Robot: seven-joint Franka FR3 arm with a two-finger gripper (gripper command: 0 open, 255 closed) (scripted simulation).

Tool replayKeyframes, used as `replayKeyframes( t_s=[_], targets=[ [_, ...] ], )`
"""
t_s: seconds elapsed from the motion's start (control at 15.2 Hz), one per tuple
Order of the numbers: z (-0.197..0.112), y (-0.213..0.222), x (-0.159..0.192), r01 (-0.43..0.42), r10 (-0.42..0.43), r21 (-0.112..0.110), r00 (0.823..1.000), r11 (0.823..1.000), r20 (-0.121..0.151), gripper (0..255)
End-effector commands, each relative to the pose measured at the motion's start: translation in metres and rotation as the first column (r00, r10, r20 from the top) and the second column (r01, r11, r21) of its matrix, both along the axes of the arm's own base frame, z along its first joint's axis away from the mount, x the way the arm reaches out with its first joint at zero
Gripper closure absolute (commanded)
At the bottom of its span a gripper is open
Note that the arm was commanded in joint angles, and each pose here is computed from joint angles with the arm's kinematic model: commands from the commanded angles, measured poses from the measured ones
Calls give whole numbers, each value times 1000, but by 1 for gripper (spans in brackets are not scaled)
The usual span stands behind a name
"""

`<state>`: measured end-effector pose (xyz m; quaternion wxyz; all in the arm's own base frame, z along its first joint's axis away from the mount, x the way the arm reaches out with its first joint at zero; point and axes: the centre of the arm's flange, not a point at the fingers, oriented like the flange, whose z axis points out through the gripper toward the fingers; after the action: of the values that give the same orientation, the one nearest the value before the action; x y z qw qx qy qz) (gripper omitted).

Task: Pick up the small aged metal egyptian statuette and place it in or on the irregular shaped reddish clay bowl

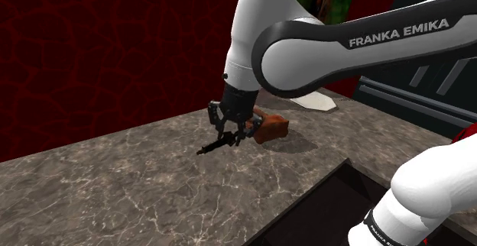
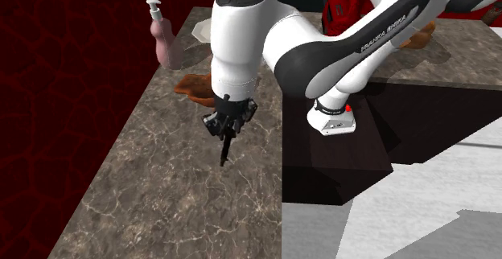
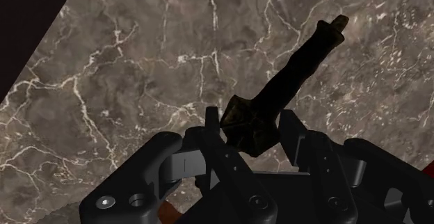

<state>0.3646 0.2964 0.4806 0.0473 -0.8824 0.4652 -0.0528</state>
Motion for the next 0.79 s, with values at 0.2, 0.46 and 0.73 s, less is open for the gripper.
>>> replayKeyframes(
  t_s=[0.2, 0.46, 0.73],
  targets=[
    [3, -59, 25, -1, 1, 0, 1000, 1000, 0, 255],
    [3, -107, 46, -1, 1, 0, 1000, 1000, 0, 255],
    [4, -156, 67, -1, 1, 0, 1000, 1000, 0, 255]
  ],
)
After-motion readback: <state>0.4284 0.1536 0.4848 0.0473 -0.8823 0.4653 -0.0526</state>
